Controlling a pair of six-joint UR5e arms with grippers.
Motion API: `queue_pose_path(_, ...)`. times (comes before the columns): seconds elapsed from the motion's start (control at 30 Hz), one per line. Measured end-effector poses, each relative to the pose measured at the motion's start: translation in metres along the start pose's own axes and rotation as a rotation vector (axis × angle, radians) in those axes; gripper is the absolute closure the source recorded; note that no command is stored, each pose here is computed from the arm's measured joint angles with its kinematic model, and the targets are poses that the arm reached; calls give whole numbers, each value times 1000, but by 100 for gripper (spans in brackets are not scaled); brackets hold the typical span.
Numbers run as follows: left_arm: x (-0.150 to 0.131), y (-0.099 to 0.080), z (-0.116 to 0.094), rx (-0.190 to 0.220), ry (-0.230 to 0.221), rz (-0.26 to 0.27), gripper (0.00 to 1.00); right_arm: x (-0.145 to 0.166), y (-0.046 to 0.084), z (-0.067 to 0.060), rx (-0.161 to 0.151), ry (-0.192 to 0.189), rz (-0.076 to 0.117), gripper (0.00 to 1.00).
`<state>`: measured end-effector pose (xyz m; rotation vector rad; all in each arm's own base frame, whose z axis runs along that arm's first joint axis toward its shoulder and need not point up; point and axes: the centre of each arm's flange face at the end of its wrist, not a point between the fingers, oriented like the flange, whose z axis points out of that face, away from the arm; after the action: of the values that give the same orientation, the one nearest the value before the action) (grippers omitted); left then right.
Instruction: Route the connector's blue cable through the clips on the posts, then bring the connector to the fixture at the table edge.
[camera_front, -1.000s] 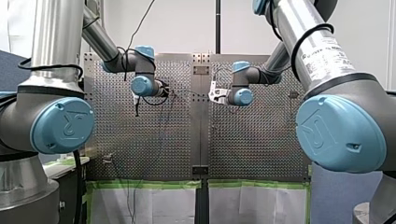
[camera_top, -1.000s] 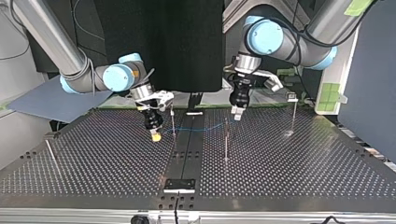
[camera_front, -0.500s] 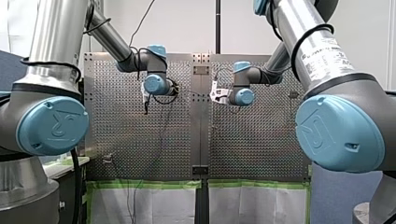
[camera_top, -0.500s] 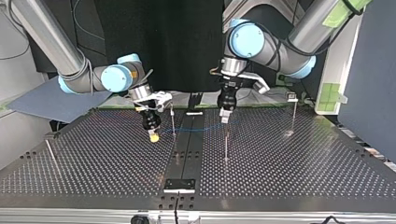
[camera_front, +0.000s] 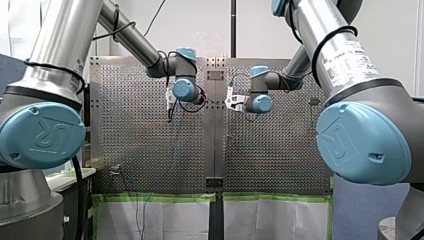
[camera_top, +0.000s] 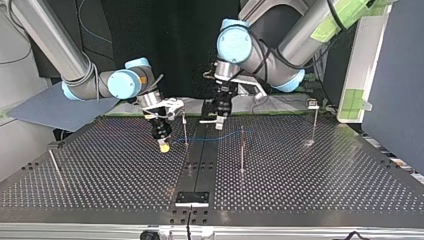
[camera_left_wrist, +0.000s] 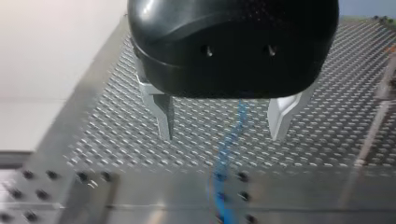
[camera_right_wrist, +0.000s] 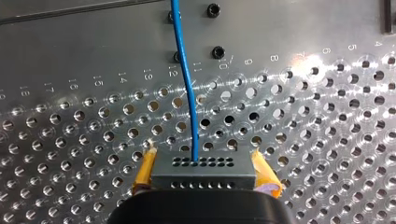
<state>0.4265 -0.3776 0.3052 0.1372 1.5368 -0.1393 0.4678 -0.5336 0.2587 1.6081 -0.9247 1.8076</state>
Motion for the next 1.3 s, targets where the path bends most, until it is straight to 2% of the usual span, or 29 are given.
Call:
queue_pose_path(0.2, -25, -30, -3, -5, -91, 16, 0, 0, 0, 0, 0, -2, -1, 100)
queue_pose_path(0.3, -28, -33, -3, -22, -104, 18, 0, -1, 0, 0, 0, -2, -1, 100)
queue_pose_path(0.57, -23, -23, -4, -82, -73, 14, 0, 0, 0, 0, 0, -2, -1, 100)
queue_pose_path(0.83, -7, -12, 2, -161, -40, 20, 0, 0, 0, -1, 0, -5, -1, 100)
queue_pose_path(1.2, 6, 10, 22, -296, -27, 21, 0, -1, 0, -1, 0, -6, -1, 100)
queue_pose_path(1.3, 13, 9, 29, -307, -19, 24, 0, -1, 0, -1, 0, -6, -1, 100)
